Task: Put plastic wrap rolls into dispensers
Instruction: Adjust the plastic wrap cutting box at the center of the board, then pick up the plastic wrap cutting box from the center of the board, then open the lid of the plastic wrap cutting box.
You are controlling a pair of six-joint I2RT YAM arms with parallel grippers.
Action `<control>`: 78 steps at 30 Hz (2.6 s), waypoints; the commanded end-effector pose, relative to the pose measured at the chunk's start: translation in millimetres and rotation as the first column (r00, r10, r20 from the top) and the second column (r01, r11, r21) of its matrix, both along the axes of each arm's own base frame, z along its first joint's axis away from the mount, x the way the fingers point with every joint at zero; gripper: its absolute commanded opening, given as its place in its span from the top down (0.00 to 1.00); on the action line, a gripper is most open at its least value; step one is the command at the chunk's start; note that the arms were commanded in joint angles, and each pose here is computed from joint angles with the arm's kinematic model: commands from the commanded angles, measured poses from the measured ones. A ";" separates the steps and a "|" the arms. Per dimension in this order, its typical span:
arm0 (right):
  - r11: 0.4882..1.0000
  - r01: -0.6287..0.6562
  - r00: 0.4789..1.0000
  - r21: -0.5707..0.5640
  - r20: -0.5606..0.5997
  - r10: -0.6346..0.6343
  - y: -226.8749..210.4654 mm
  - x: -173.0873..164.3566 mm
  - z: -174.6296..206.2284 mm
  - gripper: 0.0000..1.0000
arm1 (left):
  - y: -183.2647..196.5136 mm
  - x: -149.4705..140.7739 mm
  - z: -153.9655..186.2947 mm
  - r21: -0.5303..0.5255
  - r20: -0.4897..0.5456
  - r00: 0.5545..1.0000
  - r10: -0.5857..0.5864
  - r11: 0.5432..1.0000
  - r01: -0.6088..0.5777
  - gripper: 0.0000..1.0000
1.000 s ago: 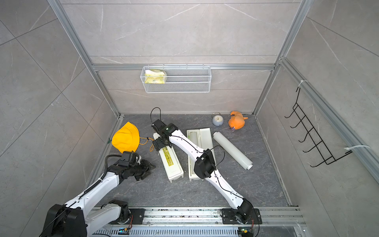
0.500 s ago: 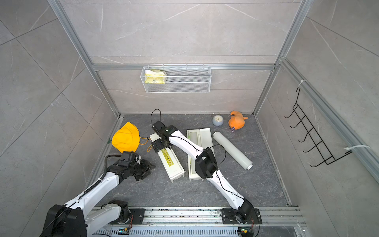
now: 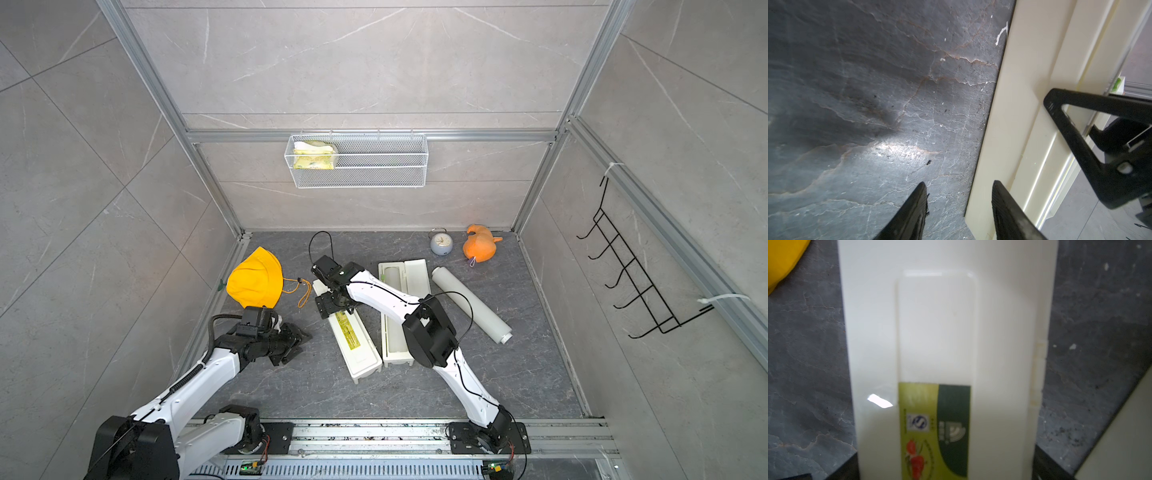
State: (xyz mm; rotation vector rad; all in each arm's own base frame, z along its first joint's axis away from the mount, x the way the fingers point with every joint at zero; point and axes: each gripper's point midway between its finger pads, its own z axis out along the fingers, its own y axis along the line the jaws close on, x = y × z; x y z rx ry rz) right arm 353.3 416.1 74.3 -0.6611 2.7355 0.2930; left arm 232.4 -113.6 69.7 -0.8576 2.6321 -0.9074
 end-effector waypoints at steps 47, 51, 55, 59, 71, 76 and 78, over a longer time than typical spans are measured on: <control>0.800 -0.098 0.985 0.592 -0.056 0.163 -24.4 -25.7 123.0 0.20 | -31.6 59.5 136.7 -0.133 0.607 0.785 -0.128 0.957 0.259 0.07; 0.736 -0.136 0.973 0.663 -0.048 0.224 -25.3 -37.4 144.5 0.19 | -35.9 70.1 180.5 -0.147 0.747 0.658 -0.094 0.942 0.302 0.03; 0.685 -0.160 0.964 0.711 -0.038 0.265 -23.9 -47.2 159.8 0.19 | -42.0 79.8 205.8 -0.188 0.808 0.586 -0.057 0.918 0.348 0.00; 0.631 -0.162 0.957 0.759 -0.036 0.288 -23.2 -54.8 172.5 0.18 | -43.3 84.9 222.6 -0.204 0.849 0.527 -0.024 0.906 0.370 0.00; 0.459 -0.172 0.935 0.872 -0.003 0.356 -18.1 -73.4 213.7 0.19 | -54.8 95.4 227.2 -0.211 0.848 0.525 -0.068 0.866 0.453 0.00; 0.420 -0.175 0.924 0.891 0.001 0.383 -15.8 -78.6 220.2 0.19 | -57.0 99.9 240.1 -0.224 0.867 0.496 -0.050 0.850 0.477 0.00; 0.412 -0.174 0.920 0.894 -0.001 0.392 -14.8 -80.0 220.4 0.19 | -58.3 98.6 248.1 -0.224 0.882 0.470 -0.043 0.838 0.497 0.00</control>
